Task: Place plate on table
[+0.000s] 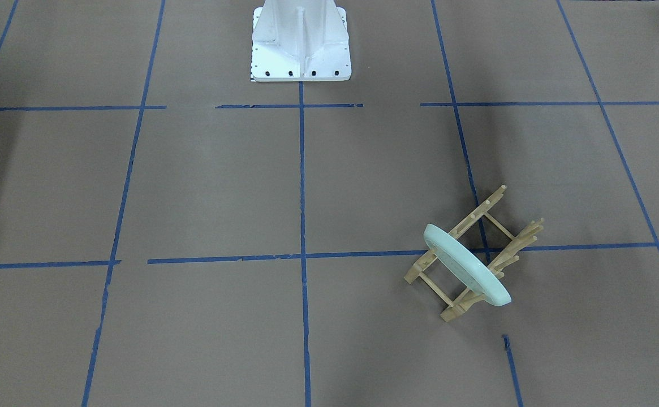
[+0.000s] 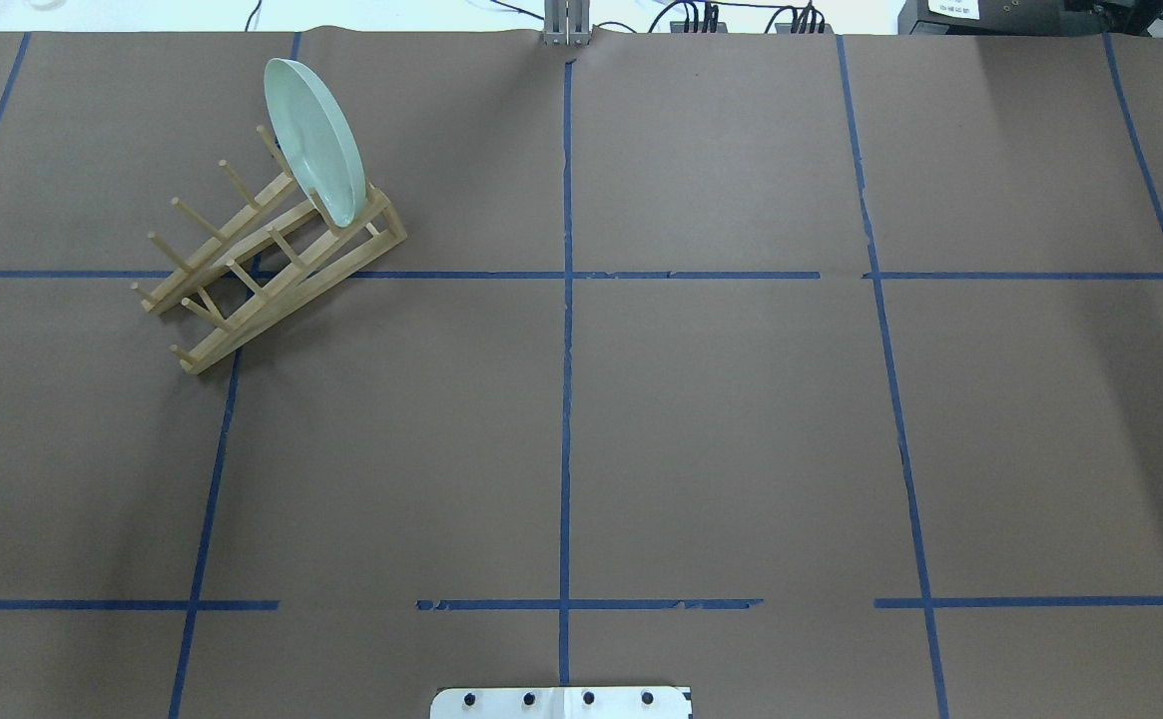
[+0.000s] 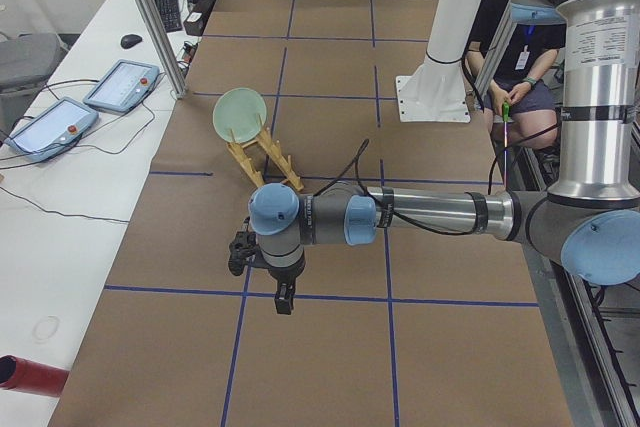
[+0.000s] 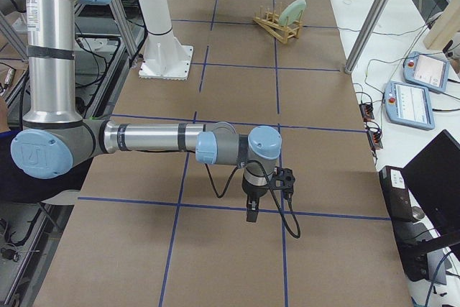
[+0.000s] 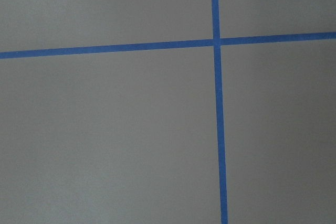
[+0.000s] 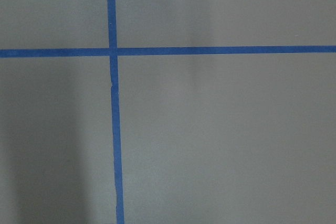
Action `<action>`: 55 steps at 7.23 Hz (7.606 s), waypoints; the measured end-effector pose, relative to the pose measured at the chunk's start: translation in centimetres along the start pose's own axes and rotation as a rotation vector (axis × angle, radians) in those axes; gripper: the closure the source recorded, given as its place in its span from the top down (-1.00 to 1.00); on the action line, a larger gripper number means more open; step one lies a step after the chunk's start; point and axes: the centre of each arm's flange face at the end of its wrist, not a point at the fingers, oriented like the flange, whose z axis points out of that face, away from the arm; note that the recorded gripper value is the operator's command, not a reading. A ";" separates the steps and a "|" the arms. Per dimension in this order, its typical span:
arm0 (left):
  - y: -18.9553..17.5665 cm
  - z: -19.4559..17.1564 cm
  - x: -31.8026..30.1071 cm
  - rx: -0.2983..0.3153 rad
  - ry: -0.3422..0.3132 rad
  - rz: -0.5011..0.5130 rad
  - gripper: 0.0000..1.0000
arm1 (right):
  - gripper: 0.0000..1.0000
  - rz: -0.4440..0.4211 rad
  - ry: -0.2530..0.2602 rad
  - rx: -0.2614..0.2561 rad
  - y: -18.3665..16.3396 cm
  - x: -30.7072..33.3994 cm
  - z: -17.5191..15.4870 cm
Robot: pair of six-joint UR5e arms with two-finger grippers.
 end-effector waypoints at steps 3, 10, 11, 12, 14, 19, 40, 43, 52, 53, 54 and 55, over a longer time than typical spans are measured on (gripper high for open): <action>-2.7 -2.6 2.2 0.064 -0.002 0.062 1.00 | 1.00 -0.001 0.000 0.001 0.0 0.0 0.0; -17.7 -13.9 30.7 0.215 0.262 0.034 1.00 | 1.00 0.000 0.000 0.001 0.0 0.1 0.0; -17.7 -12.4 35.7 0.209 0.323 -0.009 1.00 | 1.00 0.000 0.000 0.001 0.0 0.0 0.0; -17.3 -10.6 39.5 0.219 0.391 -0.047 1.00 | 1.00 -0.001 0.000 0.001 0.0 0.0 0.0; -16.4 -7.5 43.9 0.261 0.508 -0.176 1.00 | 1.00 -0.001 0.000 0.001 0.0 0.0 0.0; -16.3 0.1 49.1 0.428 0.752 -0.541 0.58 | 1.00 -0.001 0.000 0.001 0.0 0.0 0.0; -15.1 -18.8 44.1 0.401 0.845 -0.531 -1.00 | 1.00 0.000 0.000 0.002 0.0 0.0 -0.1; -12.1 -20.2 53.5 0.382 0.643 -0.371 -1.00 | 1.00 0.000 0.000 0.001 0.0 0.0 0.0; -1.5 0.3 73.3 0.321 -0.148 0.472 -1.00 | 1.00 -0.001 0.000 0.000 0.0 0.0 0.0; 0.3 2.6 74.7 0.319 -0.182 0.508 -1.00 | 1.00 0.000 0.000 0.000 0.0 0.0 0.0; 1.9 4.7 75.7 0.305 -0.201 0.520 -1.00 | 1.00 0.000 0.000 0.000 0.0 0.0 0.0; 3.3 7.0 76.7 0.289 -0.220 0.516 -1.00 | 1.00 0.000 0.000 0.001 0.0 0.0 0.0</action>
